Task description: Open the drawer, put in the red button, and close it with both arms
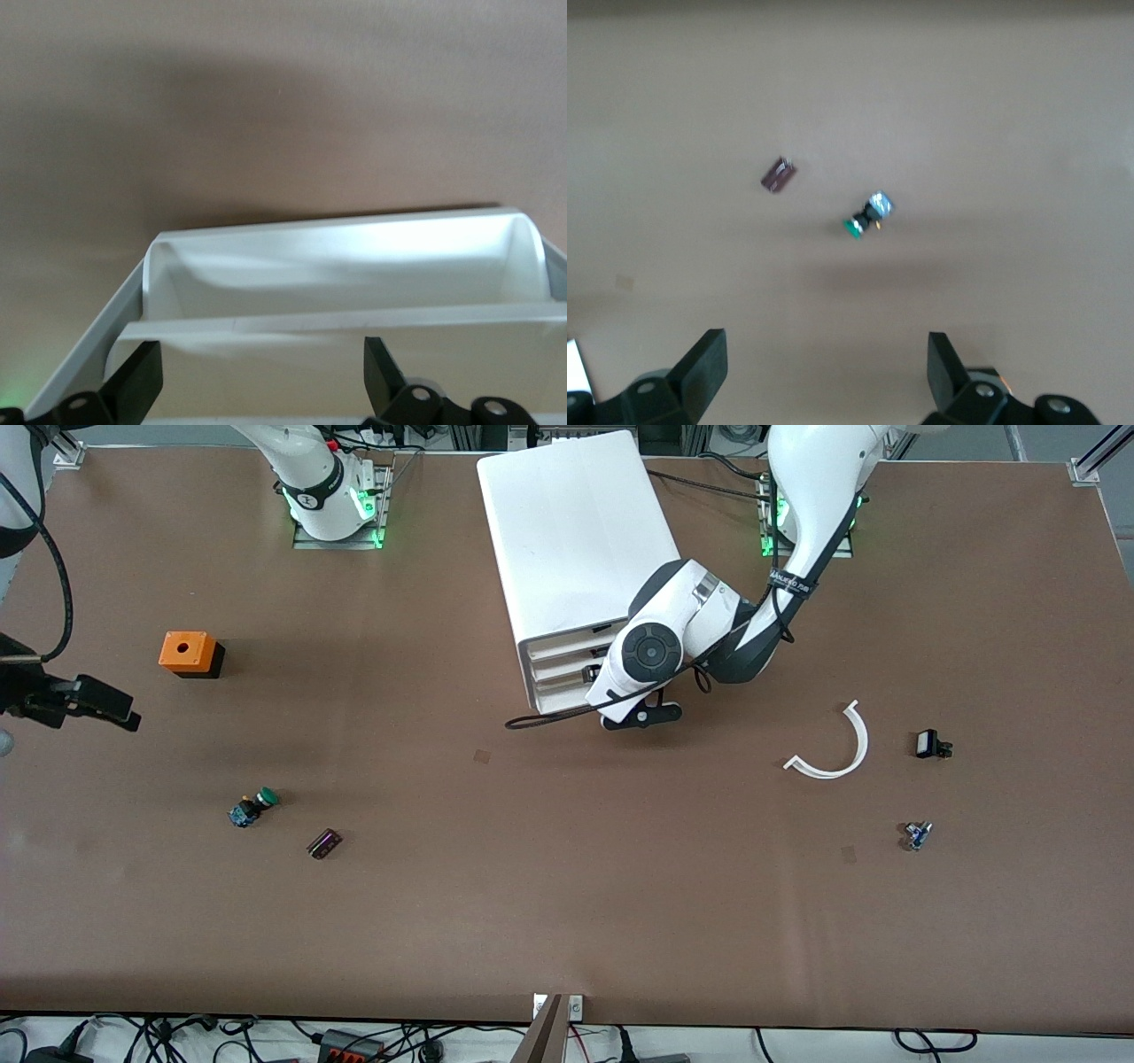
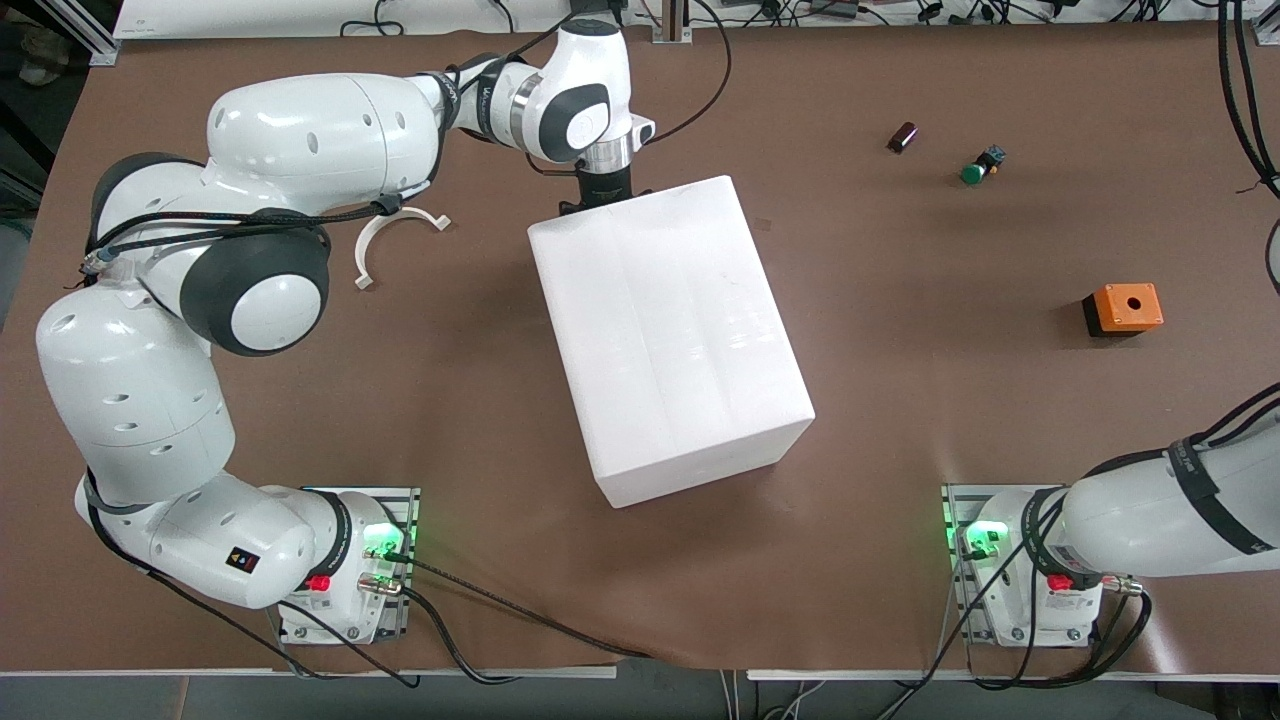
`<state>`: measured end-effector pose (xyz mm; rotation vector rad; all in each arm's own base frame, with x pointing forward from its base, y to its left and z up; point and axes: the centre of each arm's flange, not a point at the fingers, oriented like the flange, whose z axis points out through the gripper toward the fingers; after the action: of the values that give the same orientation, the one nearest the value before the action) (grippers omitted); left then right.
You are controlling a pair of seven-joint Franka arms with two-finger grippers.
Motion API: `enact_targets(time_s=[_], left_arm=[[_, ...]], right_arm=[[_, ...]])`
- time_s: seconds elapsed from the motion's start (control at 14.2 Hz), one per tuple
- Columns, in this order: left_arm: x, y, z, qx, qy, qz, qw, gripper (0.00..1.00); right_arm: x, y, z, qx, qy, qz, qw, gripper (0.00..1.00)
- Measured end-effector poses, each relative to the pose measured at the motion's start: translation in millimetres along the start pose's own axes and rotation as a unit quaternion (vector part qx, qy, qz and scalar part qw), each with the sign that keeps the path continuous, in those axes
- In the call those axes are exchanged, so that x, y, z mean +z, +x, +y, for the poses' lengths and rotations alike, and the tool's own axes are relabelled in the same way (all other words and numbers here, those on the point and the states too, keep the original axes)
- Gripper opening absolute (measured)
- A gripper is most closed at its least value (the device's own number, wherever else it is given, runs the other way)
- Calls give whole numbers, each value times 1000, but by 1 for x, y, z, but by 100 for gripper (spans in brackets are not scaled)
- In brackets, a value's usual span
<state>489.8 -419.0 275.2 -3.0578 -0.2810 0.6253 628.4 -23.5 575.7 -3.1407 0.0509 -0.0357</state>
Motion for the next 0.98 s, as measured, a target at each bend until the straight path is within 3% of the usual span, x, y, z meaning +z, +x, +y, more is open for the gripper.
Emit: enact_targets(time_s=[0.21, 0.56, 0.84, 0.98], left_arm=[[-2, -1, -1, -1, 0, 0, 1000, 100], [-40, 22, -16, -20, -28, 24, 999, 100], [-111, 67, -71, -36, -11, 124, 992, 100], [-147, 80, -101, -20, -8, 159, 987, 100]], right_arm=[[6, -15, 1, -3, -6, -12, 1000, 100], [16, -52, 2, -7, -5, -4, 1000, 100], [20, -54, 1, -10, -5, -1, 1000, 100], [23, -51, 0, -11, -5, 0, 1000, 100]])
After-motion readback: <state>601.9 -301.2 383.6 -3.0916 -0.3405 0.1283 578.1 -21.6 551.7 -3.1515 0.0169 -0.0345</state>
